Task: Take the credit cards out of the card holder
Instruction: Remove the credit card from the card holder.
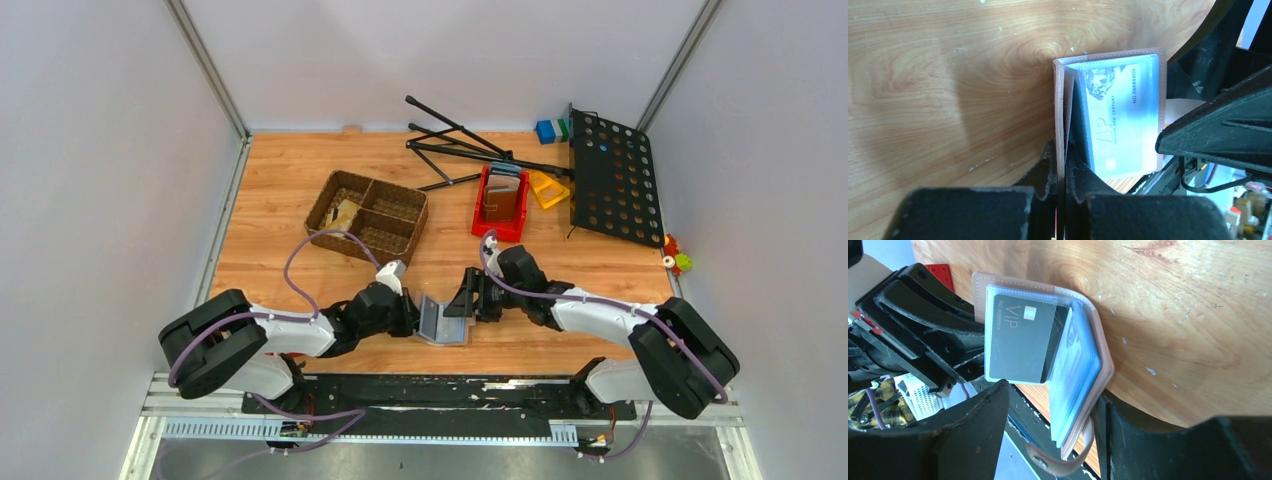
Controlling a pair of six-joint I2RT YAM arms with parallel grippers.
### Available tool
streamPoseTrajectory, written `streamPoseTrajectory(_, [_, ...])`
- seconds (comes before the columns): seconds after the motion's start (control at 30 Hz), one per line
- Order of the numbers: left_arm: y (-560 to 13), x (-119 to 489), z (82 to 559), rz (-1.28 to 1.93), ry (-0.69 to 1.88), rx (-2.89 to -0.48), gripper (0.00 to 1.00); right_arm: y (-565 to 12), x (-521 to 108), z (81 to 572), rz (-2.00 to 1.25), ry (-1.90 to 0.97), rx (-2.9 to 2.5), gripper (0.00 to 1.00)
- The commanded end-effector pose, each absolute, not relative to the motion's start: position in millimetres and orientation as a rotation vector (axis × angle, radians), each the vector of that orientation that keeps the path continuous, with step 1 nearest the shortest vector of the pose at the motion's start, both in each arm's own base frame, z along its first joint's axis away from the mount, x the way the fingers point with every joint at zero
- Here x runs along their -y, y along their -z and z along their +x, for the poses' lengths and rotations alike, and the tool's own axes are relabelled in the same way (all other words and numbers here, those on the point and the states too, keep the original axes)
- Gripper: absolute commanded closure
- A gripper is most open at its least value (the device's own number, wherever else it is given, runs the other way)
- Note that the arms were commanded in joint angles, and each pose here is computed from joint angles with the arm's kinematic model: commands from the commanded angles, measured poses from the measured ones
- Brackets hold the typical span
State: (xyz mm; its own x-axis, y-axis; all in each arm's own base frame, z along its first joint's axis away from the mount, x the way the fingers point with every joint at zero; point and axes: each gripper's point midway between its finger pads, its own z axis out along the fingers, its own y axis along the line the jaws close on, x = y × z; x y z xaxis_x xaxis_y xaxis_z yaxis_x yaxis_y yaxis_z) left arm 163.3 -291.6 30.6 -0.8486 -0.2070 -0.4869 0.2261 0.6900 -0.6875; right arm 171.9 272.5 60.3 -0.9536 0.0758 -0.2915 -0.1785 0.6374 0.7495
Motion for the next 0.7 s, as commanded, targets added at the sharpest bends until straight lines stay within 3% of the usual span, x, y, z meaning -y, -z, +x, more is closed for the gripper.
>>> streamPoseTrajectory(0.0, [-41, 301, 167, 0.107, 0.980, -2.331, 1.00, -70, -285, 175, -0.100, -1.314, -2.500, 0.40])
streamPoseTrajectory(0.1, [-41, 303, 169, 0.155, 0.873, -2.354, 1.00, -70, -288, 172, -0.096, -1.364, -2.487, 0.40])
streamPoseTrajectory(0.67, [-32, 311, 165, 0.167, 0.869, -2.391, 1.00, -78, -290, 170, -0.097, -1.408, -2.447, 0.33])
